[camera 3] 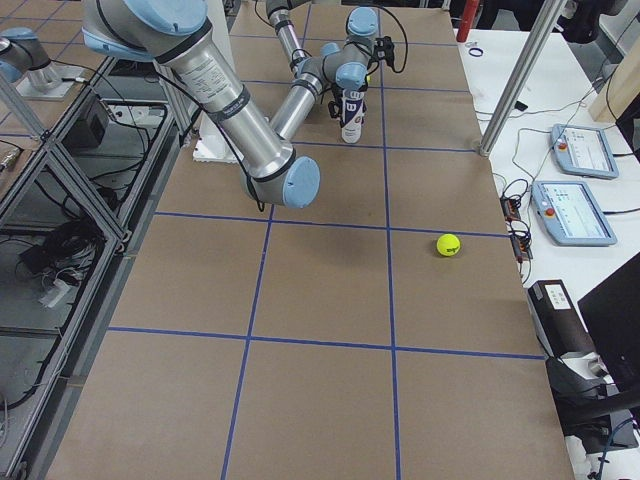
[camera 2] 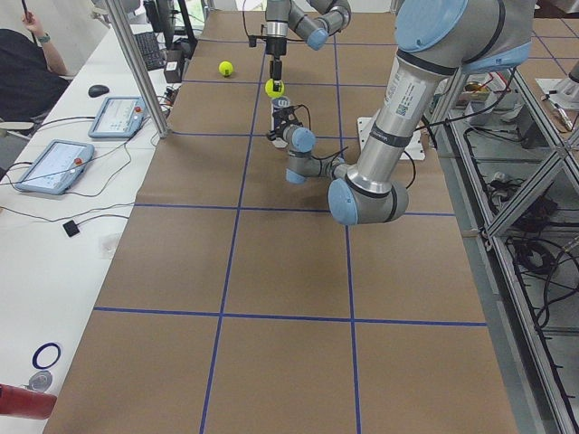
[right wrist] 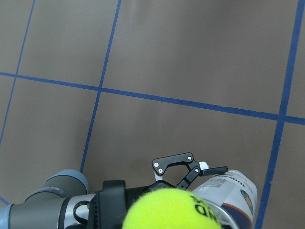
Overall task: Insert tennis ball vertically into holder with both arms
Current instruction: 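Lower the yellow ball into the can opening and open the right gripper, then move the right gripper away toward the second yellow ball farther out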
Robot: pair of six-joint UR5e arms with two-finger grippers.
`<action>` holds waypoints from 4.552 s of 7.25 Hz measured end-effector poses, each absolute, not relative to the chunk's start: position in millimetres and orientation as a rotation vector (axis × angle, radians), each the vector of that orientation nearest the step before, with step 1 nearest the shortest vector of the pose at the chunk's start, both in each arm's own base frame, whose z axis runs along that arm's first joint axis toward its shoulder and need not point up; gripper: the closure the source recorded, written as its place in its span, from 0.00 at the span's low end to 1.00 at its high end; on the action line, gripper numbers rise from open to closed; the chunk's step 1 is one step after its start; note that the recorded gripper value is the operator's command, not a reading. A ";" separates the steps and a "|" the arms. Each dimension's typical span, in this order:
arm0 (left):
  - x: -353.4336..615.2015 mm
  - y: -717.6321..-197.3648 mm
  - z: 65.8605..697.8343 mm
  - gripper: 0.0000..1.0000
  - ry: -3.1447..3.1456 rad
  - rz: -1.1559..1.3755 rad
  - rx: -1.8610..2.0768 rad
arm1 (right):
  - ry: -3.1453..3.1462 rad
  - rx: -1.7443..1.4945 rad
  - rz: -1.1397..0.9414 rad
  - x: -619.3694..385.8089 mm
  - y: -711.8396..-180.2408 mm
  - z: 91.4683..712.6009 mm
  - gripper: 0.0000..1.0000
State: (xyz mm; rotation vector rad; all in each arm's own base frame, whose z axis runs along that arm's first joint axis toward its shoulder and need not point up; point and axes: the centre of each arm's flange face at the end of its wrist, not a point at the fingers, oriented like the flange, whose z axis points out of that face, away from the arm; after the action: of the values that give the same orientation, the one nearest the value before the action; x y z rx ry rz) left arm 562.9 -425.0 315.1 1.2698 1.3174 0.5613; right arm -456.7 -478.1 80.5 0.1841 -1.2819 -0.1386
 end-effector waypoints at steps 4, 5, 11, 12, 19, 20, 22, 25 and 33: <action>563.0 -425.1 312.8 0.17 1.320 0.561 1.273 | -1.271 0.176 -0.137 -461.3 -475.7 89.4 1.00; 563.0 -425.1 312.6 0.17 1.320 0.561 1.273 | -1.271 0.176 -0.141 -464.4 -473.1 88.3 1.00; 562.6 -424.8 313.6 0.17 1.321 0.562 1.272 | -1.271 0.188 -0.142 -468.1 -465.9 85.9 0.02; 562.6 -424.8 313.4 0.17 1.321 0.561 1.273 | -1.272 0.191 -0.141 -466.5 -465.0 85.1 0.02; 561.8 -424.7 310.4 0.01 1.326 0.560 1.278 | -1.285 0.210 -0.129 -451.9 -468.3 77.1 0.01; 561.7 -424.5 310.7 0.01 1.326 0.560 1.277 | -1.285 0.210 -0.126 -449.3 -469.5 77.2 0.01; 561.3 -424.3 311.7 0.01 1.325 0.560 1.276 | -1.260 0.202 -0.100 -435.5 -472.8 76.9 0.01; 560.4 -424.7 312.9 0.01 1.323 0.560 1.276 | -1.187 0.220 0.004 -380.6 -518.7 117.8 0.01; 558.3 -424.7 316.3 0.01 1.323 0.559 1.277 | -0.754 0.272 0.121 -254.8 -728.1 380.1 0.01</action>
State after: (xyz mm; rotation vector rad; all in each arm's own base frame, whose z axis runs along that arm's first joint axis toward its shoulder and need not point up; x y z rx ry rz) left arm 558.3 -424.7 316.3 1.2774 1.3226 0.5594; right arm -254.8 -728.1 380.1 0.2719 -0.7545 0.1207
